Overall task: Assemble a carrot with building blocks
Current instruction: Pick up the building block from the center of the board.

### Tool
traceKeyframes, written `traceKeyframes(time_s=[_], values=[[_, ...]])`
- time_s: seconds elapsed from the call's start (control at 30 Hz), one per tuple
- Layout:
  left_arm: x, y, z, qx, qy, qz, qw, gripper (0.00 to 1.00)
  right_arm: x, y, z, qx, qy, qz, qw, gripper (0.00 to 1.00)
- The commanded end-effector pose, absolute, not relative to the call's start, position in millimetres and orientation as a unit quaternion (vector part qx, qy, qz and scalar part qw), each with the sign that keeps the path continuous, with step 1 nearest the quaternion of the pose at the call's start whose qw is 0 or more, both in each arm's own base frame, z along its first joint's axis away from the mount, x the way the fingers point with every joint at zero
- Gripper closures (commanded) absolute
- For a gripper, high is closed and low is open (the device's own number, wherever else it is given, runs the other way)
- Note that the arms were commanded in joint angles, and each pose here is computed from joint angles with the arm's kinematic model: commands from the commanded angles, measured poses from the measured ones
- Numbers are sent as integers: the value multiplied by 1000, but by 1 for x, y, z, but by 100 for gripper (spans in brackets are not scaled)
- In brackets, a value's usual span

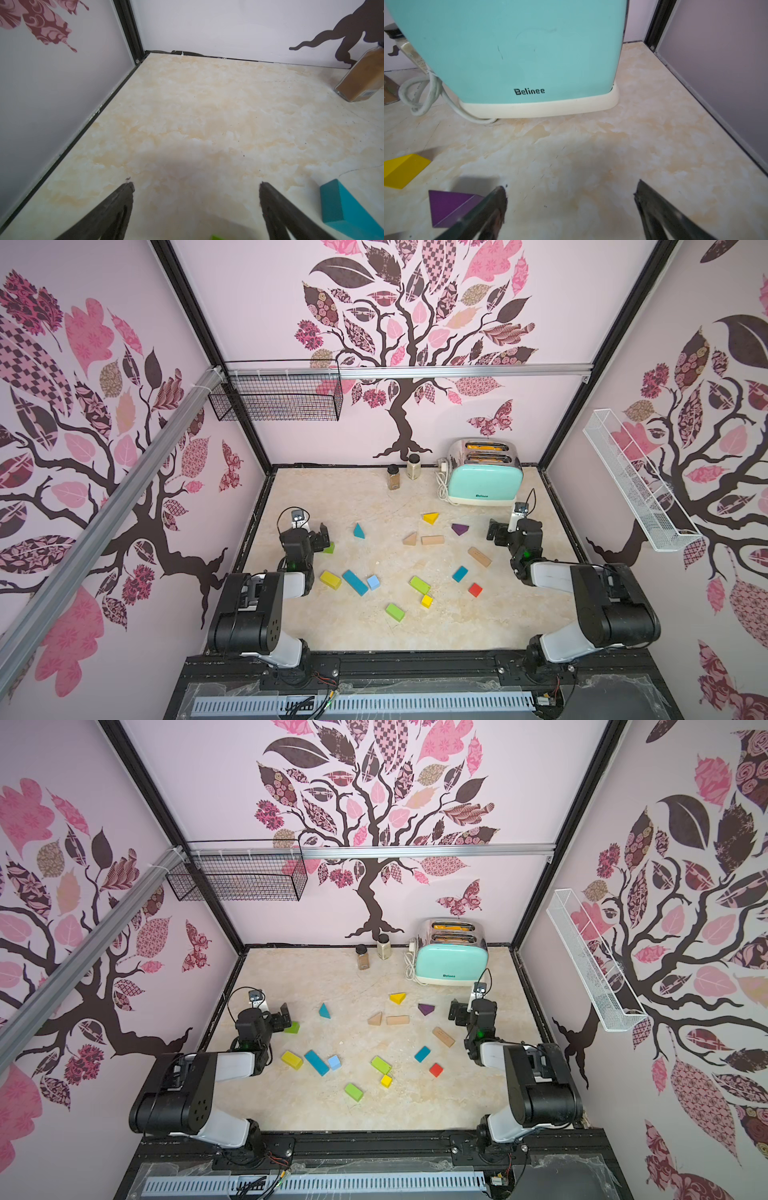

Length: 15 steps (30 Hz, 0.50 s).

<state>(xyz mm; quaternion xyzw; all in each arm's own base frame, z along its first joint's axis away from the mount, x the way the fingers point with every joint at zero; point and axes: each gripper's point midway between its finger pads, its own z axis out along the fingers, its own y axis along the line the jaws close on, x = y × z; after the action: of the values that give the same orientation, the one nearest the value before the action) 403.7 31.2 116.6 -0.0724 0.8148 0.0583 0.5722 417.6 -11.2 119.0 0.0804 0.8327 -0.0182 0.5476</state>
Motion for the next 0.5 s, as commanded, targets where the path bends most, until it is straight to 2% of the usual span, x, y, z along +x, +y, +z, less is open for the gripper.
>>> traceKeyframes(time_s=[0.0, 0.17, 0.3, 0.47], values=[[409, 32, 140, -73, 826, 71, 554, 2, 415, -36, 142, 174, 847, -48, 500, 1], [413, 8, 166, -63, 838, 44, 540, 2, 416, -24, 148, 268, 883, 11, 385, 1], [413, -15, 177, -95, 853, -5, 513, 2, 423, 19, 130, 234, 923, 98, 289, 1], [413, -52, 198, -98, 864, -54, 490, 2, 416, 60, 132, 148, 949, 79, 266, 1]])
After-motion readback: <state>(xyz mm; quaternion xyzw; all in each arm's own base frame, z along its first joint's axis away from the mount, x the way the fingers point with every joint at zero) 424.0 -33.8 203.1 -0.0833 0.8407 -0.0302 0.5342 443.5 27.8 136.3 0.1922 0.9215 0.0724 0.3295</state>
